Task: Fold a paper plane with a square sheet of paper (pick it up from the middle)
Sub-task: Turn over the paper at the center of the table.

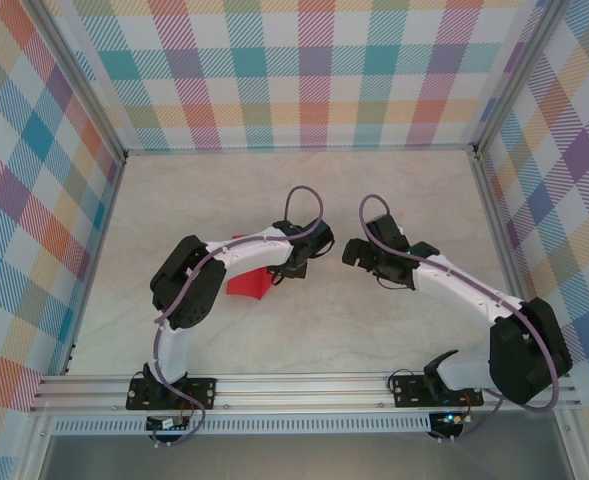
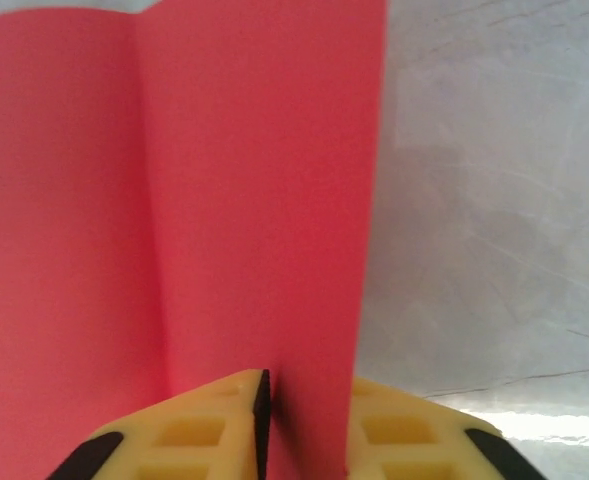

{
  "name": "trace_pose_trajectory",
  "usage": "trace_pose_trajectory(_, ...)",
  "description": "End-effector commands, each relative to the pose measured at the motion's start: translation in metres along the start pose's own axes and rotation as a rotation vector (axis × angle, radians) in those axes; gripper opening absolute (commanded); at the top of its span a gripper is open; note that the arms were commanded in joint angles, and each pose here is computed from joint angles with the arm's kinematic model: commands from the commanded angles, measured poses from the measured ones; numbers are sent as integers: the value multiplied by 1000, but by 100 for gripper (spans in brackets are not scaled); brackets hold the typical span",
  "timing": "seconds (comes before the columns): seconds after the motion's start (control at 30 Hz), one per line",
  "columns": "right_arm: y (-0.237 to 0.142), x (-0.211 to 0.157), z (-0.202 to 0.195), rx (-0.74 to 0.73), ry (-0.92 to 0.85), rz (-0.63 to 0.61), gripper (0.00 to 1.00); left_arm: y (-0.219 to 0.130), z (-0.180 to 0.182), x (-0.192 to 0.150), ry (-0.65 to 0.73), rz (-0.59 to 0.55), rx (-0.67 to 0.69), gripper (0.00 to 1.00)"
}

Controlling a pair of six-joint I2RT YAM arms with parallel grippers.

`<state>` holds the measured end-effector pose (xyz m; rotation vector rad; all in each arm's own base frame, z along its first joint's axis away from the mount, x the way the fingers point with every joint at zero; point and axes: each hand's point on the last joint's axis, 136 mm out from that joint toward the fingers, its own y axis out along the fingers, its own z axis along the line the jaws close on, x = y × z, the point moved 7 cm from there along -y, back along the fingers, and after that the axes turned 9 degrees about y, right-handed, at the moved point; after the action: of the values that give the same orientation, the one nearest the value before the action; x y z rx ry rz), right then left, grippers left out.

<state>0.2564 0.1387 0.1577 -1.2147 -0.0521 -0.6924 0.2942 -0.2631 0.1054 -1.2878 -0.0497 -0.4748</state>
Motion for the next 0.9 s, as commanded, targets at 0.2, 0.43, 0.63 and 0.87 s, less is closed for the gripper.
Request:
trace_pose_trajectory(0.2, -15, 5, 7, 35, 26, 11, 96, -2, -21, 7, -3, -6, -162, 36)
trace_pose_trajectory(0.43, -16, 2, 10, 85, 58, 28, 96, -38, -15, 10, 14, -44, -356, 45)
trace_pose_trajectory(0.63, -11, -5, 28, 237, 8, 105, 100, -75, 14, 9, -42, -124, -539, 55)
trace_pose_trajectory(0.87, 0, -15, 55, 419, 4, 242, 100, -84, 52, 4, -175, -181, -634, 67)
